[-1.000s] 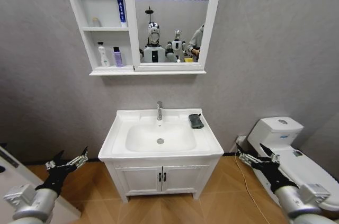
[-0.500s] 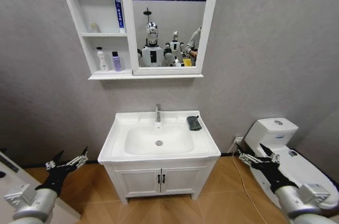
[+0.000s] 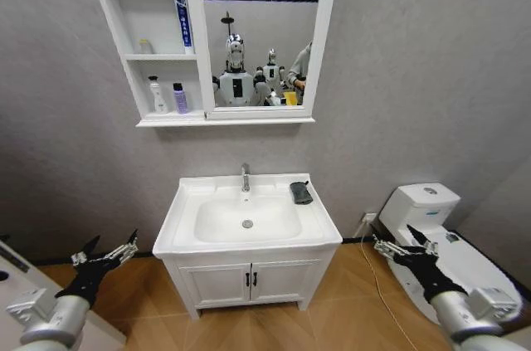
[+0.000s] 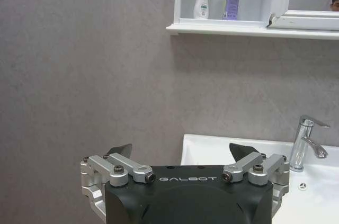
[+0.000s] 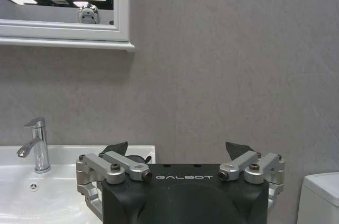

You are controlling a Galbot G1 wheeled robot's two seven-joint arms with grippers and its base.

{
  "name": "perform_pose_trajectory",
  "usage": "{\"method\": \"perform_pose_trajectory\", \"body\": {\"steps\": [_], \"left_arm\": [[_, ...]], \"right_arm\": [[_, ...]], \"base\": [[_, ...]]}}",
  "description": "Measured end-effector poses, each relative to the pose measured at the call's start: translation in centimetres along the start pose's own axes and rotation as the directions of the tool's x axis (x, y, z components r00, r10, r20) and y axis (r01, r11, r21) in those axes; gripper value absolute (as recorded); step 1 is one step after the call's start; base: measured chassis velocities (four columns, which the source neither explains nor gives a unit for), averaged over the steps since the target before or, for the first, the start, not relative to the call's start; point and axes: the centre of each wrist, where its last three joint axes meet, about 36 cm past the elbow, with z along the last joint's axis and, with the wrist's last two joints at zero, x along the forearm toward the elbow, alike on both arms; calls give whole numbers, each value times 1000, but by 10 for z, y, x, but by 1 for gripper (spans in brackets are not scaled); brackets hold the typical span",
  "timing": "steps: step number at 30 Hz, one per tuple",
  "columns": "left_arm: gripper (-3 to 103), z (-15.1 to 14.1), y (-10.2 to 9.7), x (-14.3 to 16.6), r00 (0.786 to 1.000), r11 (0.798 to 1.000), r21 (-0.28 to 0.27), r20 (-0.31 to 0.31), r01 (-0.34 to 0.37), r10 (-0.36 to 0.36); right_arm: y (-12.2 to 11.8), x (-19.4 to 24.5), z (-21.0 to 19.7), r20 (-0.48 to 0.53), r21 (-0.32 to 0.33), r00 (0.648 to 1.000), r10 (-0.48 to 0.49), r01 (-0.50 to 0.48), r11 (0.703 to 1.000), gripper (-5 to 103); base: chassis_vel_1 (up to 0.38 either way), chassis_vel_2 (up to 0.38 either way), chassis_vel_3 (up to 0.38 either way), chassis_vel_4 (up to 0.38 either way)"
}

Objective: Move facial cleanser and shampoo from washbasin to cabinet, then wipe washbasin with towel.

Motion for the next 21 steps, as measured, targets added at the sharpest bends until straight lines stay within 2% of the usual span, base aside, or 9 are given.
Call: {"method": "perform_pose_trajectory", "body": {"steps": [10, 21], "left_arm": [[100, 0, 0, 0, 1000, 1000, 0, 0, 0, 0], [100, 0, 0, 0, 1000, 1000, 0, 0, 0, 0]], "right_arm": [[0, 0, 0, 0, 0, 1000, 0, 0, 1000, 100], [0, 0, 0, 0, 0, 1000, 0, 0, 1000, 100]], "base": [[214, -228, -212, 211], [325, -314, -327, 319]]}}
